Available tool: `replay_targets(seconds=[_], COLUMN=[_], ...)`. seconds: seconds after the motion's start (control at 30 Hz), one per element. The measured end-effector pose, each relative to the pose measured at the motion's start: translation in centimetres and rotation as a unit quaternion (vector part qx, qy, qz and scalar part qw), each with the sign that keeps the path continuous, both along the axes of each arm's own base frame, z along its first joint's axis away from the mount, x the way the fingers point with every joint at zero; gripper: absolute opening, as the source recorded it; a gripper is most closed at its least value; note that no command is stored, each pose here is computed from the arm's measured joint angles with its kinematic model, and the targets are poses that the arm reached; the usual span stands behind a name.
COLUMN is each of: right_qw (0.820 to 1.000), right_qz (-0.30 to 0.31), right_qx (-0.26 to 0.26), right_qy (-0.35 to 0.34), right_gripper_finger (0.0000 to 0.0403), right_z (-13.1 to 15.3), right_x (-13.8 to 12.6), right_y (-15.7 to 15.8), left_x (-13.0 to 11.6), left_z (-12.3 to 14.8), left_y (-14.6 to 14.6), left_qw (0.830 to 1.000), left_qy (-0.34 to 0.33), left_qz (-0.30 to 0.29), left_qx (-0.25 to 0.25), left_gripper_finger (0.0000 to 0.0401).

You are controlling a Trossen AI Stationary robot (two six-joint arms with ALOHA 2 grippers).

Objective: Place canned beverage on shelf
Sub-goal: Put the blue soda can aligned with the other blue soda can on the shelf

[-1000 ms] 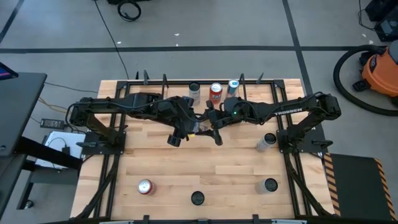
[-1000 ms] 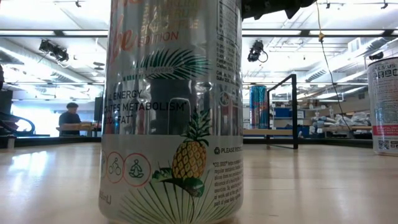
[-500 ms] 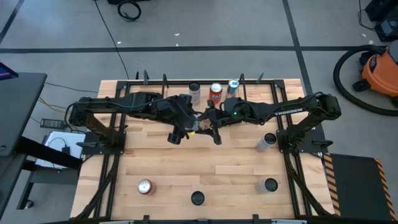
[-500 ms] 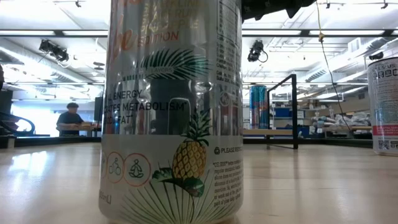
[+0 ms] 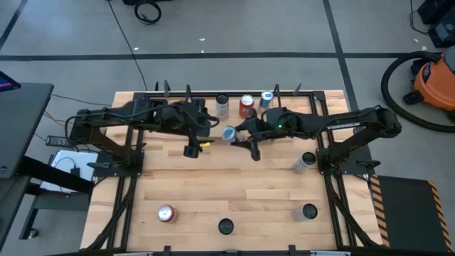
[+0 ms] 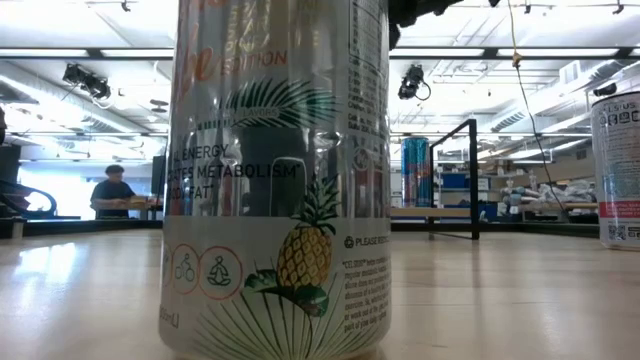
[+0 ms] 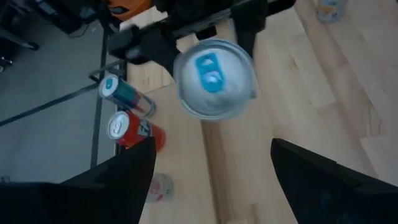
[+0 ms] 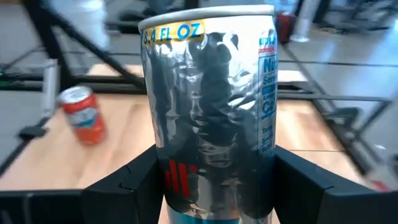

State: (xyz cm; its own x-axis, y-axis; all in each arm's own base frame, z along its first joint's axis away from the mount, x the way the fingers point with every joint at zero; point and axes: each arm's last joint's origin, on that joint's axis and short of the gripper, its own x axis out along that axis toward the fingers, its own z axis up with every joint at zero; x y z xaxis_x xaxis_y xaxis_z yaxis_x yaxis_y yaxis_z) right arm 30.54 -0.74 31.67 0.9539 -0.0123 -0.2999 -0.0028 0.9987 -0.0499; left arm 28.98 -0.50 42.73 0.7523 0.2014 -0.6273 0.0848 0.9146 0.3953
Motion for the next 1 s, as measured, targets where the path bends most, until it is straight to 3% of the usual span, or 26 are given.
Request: replay_targets(seconds=[0.27, 0.47, 0.7, 1.0], right_qw=[0.993, 0.982, 0.973, 0.964], right_qz=[-0.119, -0.186, -0.223, -0.256], right_qx=[-0.006, 0.009, 0.029, 0.03], right_qy=[-0.003, -0.011, -0.043, -0.068], right_gripper_finger=[0.0236, 0.0236, 0.0236, 0.0237], right_z=[1.4, 0.2, -2.1, -5.0], right_x=[-2.6, -4.2, -5.0, -5.2], right_y=[-0.6, -0.9, -1.1, -1.3], left_x=[-1.1, -1.4, -1.8, -3.2], left_z=[-0.2, -0.5, -0.9, -1.1], left_y=[0.2, 0.2, 0.3, 1.8], left_qw=[0.999, 0.997, 0.995, 0.985], left_qy=[0.03, 0.045, 0.075, 0.106], left_qz=[0.024, 0.046, 0.049, 0.115], left_qx=[-0.014, -0.037, -0.036, -0.071], left_gripper_finger=[0.0318, 0.0318, 0.0318, 0.0318])
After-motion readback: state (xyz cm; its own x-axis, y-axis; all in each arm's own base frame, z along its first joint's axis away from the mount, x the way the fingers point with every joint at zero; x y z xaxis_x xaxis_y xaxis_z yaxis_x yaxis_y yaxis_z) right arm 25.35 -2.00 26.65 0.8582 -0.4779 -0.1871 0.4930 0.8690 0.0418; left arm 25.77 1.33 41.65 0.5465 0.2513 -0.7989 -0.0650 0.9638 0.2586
